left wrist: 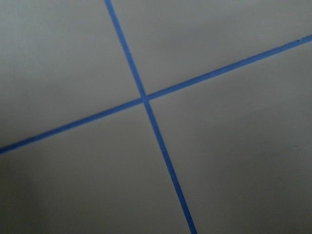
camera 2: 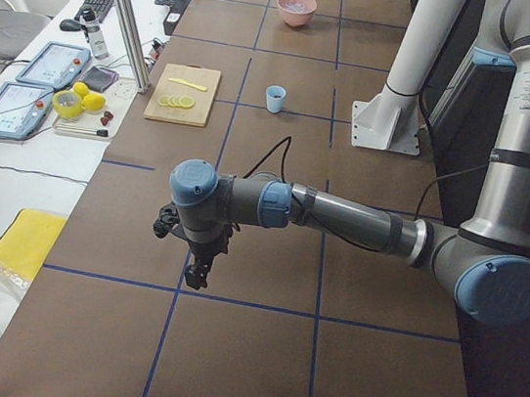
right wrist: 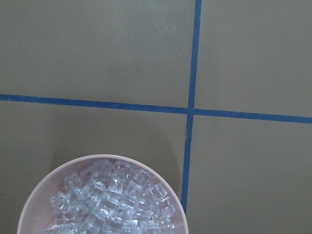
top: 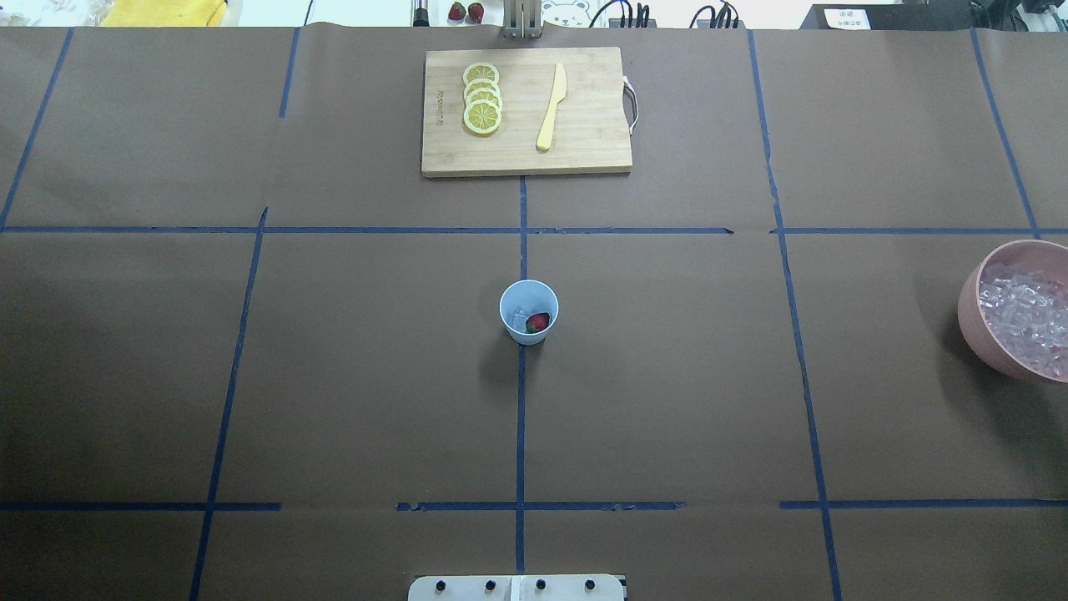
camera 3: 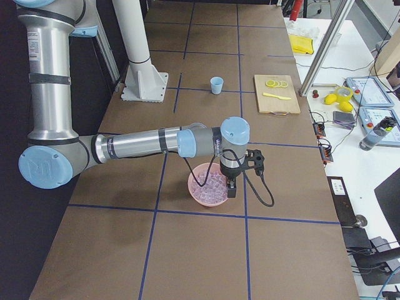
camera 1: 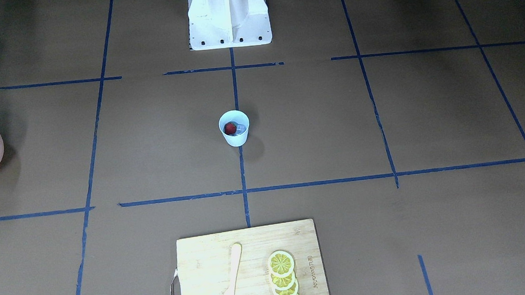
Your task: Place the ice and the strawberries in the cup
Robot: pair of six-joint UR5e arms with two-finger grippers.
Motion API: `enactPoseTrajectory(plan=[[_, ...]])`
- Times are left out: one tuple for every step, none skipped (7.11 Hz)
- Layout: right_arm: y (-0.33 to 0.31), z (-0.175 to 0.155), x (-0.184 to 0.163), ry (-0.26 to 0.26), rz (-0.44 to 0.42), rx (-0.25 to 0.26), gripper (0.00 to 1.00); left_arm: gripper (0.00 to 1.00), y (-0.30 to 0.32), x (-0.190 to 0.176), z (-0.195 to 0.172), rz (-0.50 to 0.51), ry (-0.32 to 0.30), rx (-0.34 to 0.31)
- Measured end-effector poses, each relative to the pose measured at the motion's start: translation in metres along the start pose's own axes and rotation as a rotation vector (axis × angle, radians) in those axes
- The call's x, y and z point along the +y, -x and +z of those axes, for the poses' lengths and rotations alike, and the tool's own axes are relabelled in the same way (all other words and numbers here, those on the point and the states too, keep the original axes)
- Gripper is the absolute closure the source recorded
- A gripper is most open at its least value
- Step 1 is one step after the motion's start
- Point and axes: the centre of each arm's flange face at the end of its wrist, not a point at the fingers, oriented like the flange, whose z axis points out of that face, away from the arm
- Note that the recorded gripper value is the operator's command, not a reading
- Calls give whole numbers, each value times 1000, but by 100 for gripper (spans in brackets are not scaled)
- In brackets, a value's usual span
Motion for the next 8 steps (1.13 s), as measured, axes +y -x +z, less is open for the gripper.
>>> enactPoseTrajectory(plan=[[-2,1,1,4,-3,-34,1,0,9,4,6,-38,24,21],[-3,-1,3,2,-4,-50,1,0,12,7,8,-69,30,35],[1,-3,2,0,-12,-54,1,0,12,8,9,-128,28,49],[7,-4,2,3,-19,-54,1,0,10,9,8,-184,22,60],[8,-1,5,14,-17,-51,0,0,7,10,7,-210,15,72],[4,3,10,25,-11,-49,0,0,6,13,7,-219,12,80],[-1,8,17,35,-2,-47,0,0,5,15,8,-224,13,84],[-5,11,20,40,6,-42,0,0,5,18,10,-227,15,85]])
